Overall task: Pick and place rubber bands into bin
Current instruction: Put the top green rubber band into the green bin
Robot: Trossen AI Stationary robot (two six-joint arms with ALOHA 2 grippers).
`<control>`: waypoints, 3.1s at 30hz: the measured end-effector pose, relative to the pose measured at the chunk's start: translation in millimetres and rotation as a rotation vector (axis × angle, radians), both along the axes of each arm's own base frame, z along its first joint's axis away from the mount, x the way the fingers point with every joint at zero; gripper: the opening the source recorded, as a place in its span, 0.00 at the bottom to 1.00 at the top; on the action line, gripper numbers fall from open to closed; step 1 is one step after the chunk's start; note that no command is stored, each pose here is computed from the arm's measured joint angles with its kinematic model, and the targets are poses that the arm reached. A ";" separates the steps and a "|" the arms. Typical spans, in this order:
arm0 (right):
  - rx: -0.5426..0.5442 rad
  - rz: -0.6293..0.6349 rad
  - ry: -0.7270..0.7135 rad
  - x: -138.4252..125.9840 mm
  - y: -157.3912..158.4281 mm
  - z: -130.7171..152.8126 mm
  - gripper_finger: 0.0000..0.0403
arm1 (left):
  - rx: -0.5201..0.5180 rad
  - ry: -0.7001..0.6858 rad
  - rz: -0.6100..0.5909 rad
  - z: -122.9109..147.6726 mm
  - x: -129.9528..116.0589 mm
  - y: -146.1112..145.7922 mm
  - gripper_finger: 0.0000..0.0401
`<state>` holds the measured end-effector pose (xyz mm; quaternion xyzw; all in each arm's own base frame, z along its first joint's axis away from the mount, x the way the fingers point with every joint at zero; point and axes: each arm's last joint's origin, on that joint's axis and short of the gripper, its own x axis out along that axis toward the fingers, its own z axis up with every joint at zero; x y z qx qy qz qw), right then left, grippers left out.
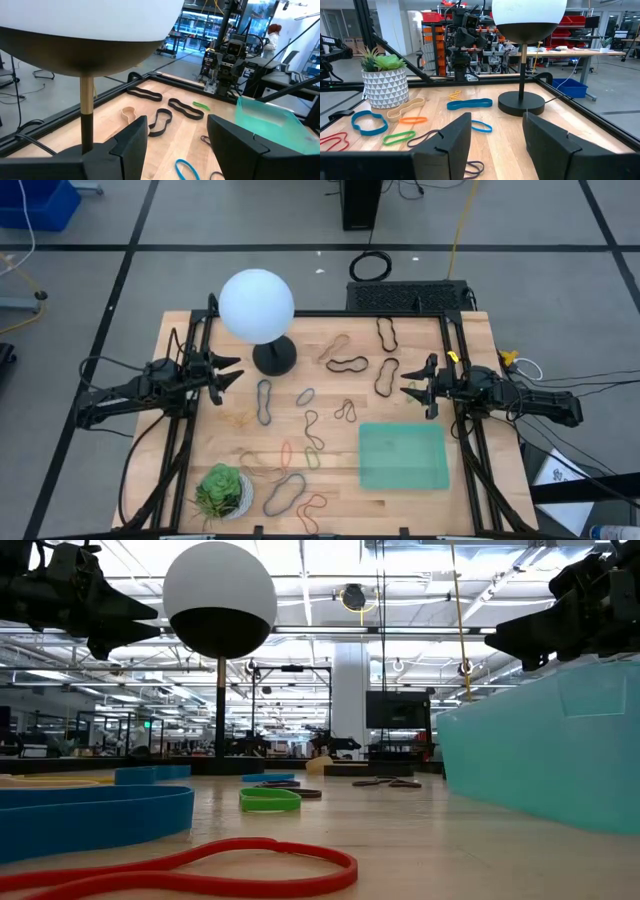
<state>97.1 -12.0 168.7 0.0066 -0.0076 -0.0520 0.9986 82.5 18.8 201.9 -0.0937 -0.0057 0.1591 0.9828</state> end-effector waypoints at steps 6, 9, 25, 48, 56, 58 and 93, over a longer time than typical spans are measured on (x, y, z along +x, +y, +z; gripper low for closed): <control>0.000 0.000 0.001 0.0 0.0 0.0 0.43 | 0.005 -0.002 0.002 0.3 0.0 0.1 0.53; 0.000 -0.001 0.001 0.0 0.0 0.1 0.43 | 0.006 -0.009 0.005 1.1 0.0 0.2 0.53; -0.045 -0.132 0.105 5.2 -4.6 -7.6 0.41 | -0.061 -0.050 0.006 2.8 0.0 0.2 0.53; 0.007 -0.320 0.589 30.9 -13.4 35.2 0.41 | -0.037 -0.088 0.012 6.9 -0.2 0.4 0.53; 0.029 -0.321 0.917 52.0 -16.1 67.2 0.41 | -0.035 -0.086 0.013 6.9 -0.2 0.4 0.53; 0.020 -0.313 0.996 56.1 -16.5 67.8 0.41 | -0.035 -0.086 0.012 6.9 -0.2 0.4 0.53; -0.146 0.010 1.535 72.4 -51.8 -26.3 0.41 | -0.035 -0.084 0.012 6.7 -0.2 0.3 0.53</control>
